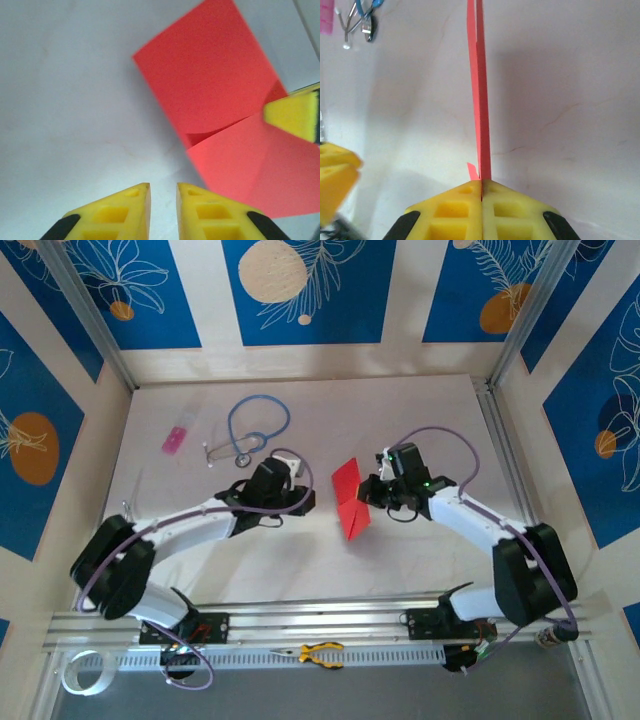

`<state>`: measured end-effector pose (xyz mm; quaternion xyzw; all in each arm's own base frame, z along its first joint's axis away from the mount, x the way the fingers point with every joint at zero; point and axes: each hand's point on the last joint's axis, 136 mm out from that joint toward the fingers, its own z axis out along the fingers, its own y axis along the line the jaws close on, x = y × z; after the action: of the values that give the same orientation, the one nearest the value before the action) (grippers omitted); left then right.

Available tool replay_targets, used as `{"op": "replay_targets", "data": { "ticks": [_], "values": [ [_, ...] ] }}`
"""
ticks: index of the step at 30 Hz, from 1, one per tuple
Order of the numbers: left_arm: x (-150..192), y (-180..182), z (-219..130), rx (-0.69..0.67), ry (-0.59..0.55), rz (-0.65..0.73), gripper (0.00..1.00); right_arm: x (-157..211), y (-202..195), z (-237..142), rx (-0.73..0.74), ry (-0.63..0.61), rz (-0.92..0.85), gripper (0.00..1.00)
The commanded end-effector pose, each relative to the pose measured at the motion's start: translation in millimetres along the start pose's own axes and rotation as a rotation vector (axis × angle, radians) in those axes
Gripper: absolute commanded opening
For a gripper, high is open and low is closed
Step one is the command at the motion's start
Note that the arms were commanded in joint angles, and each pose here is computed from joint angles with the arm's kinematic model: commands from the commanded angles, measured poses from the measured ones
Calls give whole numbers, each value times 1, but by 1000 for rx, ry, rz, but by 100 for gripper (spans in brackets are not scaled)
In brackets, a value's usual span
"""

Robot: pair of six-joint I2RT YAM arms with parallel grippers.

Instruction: Fold a paper plane with a square sheet of paper (pick it up from the middle)

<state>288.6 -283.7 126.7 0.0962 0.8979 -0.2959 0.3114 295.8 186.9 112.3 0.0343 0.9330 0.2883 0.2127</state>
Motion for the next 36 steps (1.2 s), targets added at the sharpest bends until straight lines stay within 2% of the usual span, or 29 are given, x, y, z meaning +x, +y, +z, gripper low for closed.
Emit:
{"op": "replay_targets", "data": {
  "ticks": [1,4,9,10,13,18,24,29,34,35,36],
  "values": [
    [-11,34,-23,-188,-81,70,29,2,-33,-33,261,14,-145,7],
    [-24,47,-42,-277,-151,98,46,-11,-45,-55,420,-8,-206,7],
    [-32,61,-59,-338,-231,108,98,-33,-67,-78,716,-47,-243,6],
    [-30,63,-60,-336,-235,103,100,-36,-68,-78,750,-54,-252,5],
    [-27,69,-65,-311,-247,65,100,-42,-66,-72,845,-74,-296,5],
    [-23,82,-81,-270,-317,-21,100,-39,-64,-41,979,-19,-345,6],
    [-18,105,-102,-315,-342,-85,100,-23,-41,14,1028,85,-437,8],
    [-19,111,-109,-325,-343,-100,100,-4,-6,58,944,139,-497,11],
    [-20,113,-111,-329,-358,-113,100,10,31,89,785,184,-506,16],
    [-20,113,-111,-324,-355,-113,100,12,35,93,750,195,-498,18],
    [-20,111,-110,-314,-349,-114,100,15,43,97,686,215,-491,25]
  ]
}}
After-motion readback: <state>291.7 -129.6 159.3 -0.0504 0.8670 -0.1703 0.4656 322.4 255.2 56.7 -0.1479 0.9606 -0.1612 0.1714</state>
